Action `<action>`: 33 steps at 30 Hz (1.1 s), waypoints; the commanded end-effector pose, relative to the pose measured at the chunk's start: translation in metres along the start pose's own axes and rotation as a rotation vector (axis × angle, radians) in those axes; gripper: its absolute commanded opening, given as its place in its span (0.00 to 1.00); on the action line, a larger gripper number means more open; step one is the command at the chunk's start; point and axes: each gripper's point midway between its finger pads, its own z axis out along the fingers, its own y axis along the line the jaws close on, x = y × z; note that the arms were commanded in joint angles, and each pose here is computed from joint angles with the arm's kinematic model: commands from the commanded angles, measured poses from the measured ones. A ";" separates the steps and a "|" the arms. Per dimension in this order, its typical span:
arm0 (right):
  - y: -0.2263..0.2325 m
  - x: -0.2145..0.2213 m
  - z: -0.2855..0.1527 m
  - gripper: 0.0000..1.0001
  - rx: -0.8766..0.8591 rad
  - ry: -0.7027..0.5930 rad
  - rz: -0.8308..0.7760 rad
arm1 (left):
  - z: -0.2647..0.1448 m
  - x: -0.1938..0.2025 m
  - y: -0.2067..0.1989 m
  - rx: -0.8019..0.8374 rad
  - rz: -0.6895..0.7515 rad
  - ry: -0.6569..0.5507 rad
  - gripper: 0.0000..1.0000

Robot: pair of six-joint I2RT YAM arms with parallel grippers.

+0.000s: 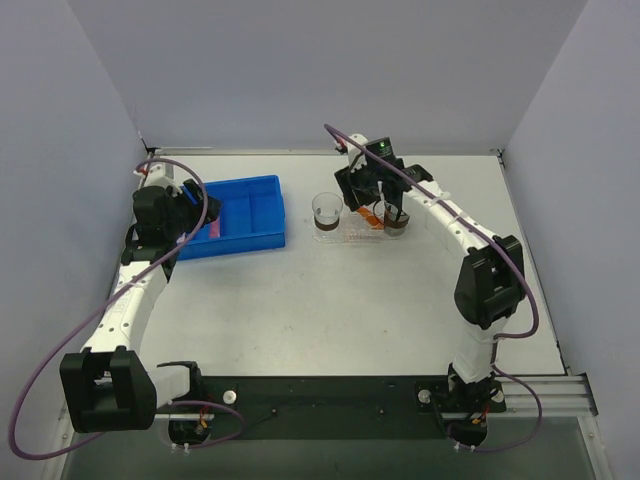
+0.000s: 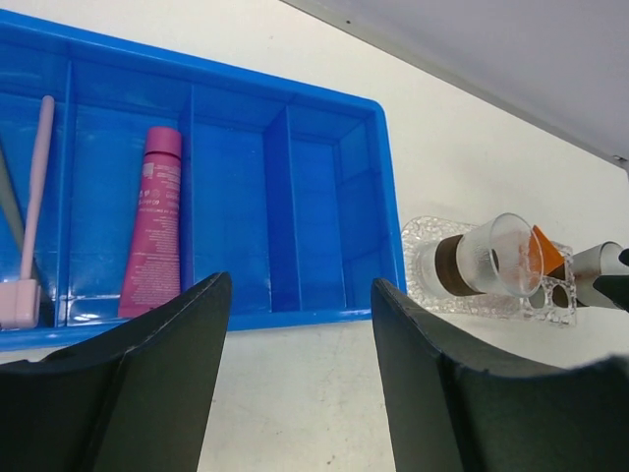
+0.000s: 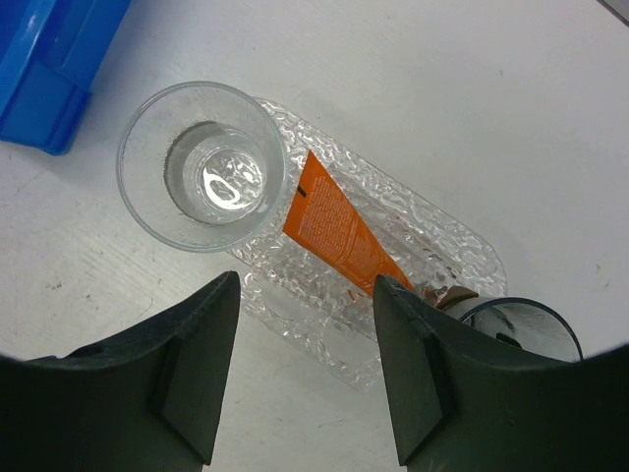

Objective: Prepare toiletry sets of a toothbrush and toothpaste on the tray

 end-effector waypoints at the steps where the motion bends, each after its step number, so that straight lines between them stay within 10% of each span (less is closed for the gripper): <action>1: 0.004 -0.009 -0.001 0.52 0.027 0.015 -0.052 | -0.009 -0.019 0.002 -0.034 0.048 -0.045 0.69; 33: 0.018 -0.001 0.030 0.33 0.216 0.187 -0.258 | -0.007 -0.011 0.005 -0.081 0.075 -0.013 0.69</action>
